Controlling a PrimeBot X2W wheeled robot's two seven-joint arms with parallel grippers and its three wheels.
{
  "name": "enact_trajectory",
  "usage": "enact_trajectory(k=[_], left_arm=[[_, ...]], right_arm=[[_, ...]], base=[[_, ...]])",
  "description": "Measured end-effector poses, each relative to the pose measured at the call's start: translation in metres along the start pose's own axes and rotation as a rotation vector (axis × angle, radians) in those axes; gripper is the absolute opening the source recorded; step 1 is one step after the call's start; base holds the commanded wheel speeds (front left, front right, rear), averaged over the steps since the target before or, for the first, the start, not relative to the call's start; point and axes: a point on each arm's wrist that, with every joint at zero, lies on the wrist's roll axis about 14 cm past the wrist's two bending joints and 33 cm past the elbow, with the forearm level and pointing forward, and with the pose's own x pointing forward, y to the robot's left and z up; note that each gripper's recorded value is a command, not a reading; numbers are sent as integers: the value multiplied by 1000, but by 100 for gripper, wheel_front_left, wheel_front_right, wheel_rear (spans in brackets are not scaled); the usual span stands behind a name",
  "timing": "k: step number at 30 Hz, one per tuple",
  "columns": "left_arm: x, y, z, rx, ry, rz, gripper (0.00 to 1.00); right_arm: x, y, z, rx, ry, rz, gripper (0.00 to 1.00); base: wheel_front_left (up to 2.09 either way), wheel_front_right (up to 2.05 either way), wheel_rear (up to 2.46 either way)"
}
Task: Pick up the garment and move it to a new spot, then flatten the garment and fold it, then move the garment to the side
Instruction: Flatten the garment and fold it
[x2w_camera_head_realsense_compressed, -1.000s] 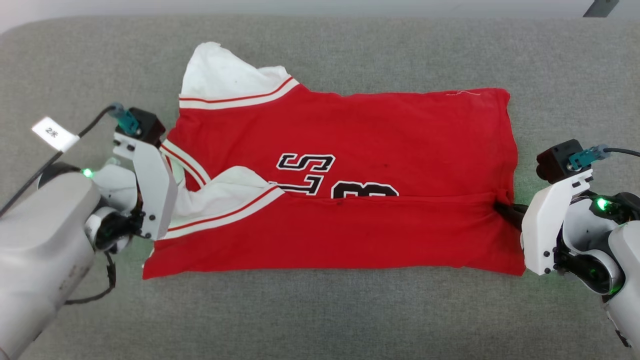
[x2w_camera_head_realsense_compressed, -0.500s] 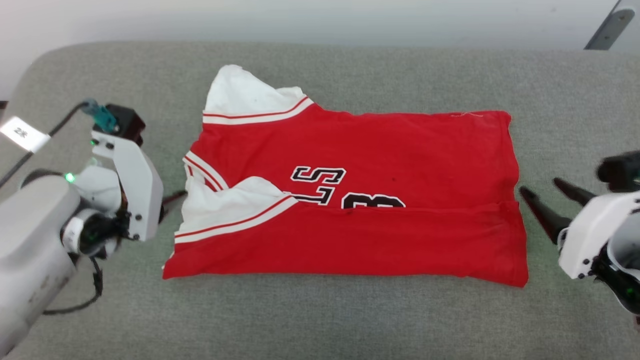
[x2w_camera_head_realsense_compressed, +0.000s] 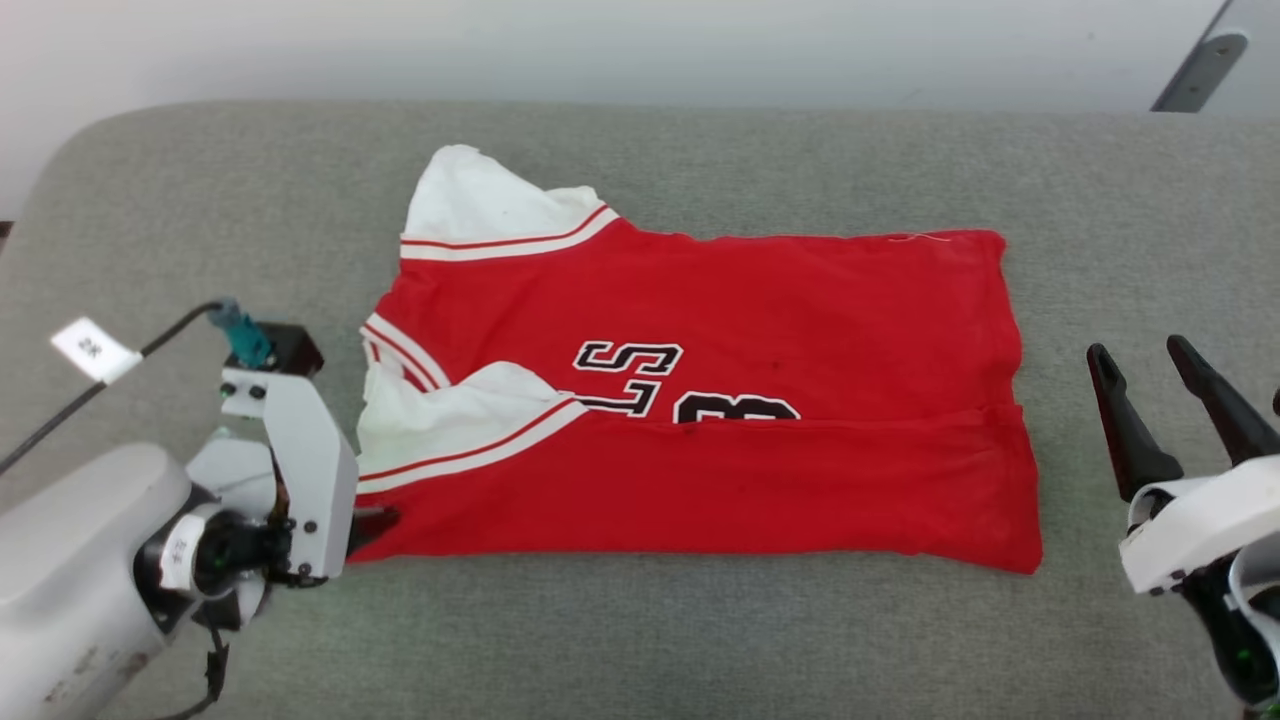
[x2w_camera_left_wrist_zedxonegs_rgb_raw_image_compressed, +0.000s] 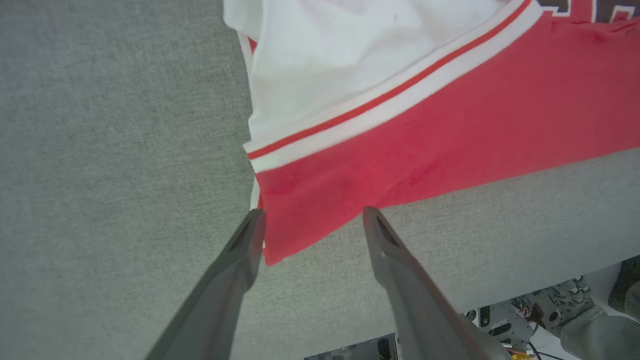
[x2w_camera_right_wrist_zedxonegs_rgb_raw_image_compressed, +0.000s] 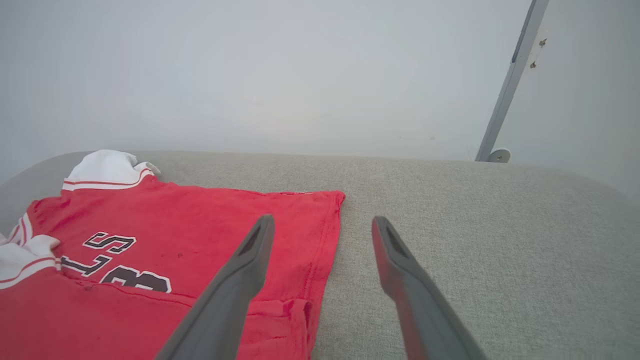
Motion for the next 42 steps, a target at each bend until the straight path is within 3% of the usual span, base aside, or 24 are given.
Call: enact_trajectory(k=[14,20,22,23,33,42], left_arm=[[40,12,-24,-89,84,20,100],[51,16,-29,-140,102,10,100],[54,14,-32,-138,113,-6,13],[55,14,-32,-138,116,-13,0],[62,14,-34,-136,125,-48,0],[66,15,-34,-146,117,-68,0]], right_arm=[[-28,-7,-6,65,-13,-93,100],[-33,-10,-18,78,47,-110,100],[-33,-9,-21,84,65,-107,100],[-33,-9,-24,89,87,-105,100],[-33,18,-86,159,407,-28,100],[-20,27,-128,132,636,4,100]], base=[[0,0,0],[0,0,0],[0,0,0],[0,0,0],[0,0,0],[0,0,0]])
